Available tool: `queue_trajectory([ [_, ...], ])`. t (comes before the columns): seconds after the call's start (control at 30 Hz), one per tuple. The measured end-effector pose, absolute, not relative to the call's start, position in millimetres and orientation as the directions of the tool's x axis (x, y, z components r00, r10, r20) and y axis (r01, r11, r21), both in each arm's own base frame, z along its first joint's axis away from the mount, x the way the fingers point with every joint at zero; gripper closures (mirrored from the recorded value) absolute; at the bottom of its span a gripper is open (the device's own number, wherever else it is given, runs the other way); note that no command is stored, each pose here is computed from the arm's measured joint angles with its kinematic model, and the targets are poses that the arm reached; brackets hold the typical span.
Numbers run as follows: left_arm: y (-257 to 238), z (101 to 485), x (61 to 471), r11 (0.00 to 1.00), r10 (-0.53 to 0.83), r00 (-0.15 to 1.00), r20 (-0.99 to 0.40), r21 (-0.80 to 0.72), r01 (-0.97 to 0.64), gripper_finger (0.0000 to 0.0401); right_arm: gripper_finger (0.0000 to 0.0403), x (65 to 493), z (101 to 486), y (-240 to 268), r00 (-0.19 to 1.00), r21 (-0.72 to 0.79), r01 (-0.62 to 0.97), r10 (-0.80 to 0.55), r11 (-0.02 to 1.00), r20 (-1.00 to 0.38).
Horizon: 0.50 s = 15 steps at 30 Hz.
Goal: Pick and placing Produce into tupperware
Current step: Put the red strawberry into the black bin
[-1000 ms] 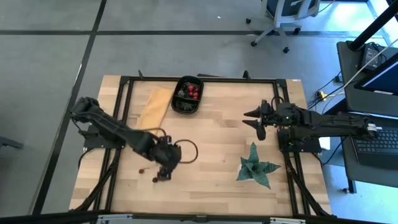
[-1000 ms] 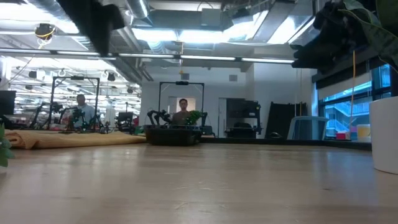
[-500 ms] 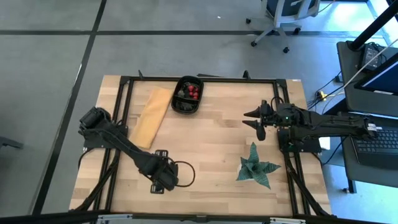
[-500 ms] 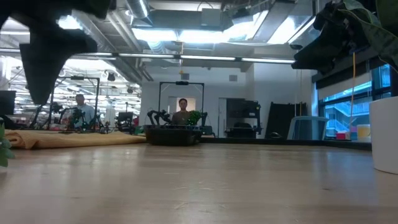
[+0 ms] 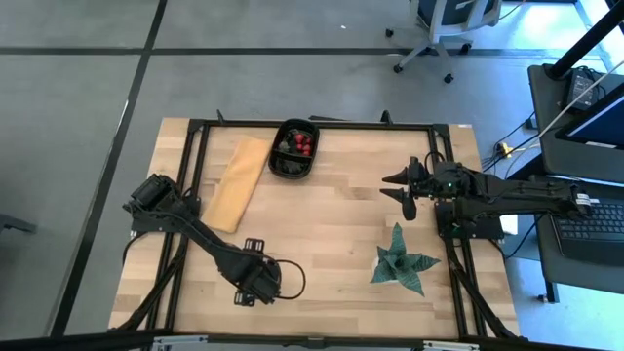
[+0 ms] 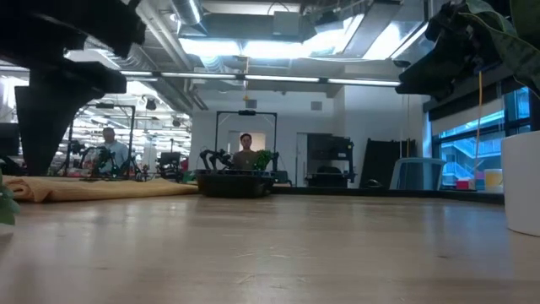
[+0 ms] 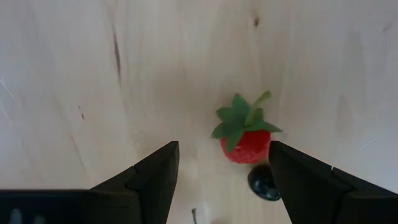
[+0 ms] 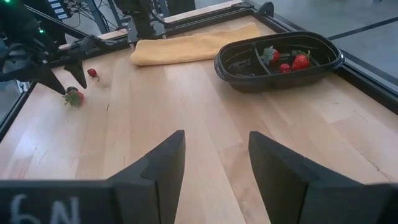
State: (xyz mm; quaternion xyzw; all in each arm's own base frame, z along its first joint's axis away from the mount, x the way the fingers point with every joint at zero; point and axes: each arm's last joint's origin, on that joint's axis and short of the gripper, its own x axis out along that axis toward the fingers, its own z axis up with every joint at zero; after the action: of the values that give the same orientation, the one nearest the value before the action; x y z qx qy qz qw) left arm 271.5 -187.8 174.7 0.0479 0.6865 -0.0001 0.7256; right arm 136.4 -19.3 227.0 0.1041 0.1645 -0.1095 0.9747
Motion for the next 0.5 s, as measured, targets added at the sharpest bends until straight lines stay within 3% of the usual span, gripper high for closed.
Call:
queue_trajectory([
  [0.5,-185.3,160.1,269.8,0.999,0.043,0.078,-0.996,0.043,0.005,0.0161,0.0224,136.5,226.7,-19.3,0.921,0.144,0.241,-0.179,0.96,-0.347],
])
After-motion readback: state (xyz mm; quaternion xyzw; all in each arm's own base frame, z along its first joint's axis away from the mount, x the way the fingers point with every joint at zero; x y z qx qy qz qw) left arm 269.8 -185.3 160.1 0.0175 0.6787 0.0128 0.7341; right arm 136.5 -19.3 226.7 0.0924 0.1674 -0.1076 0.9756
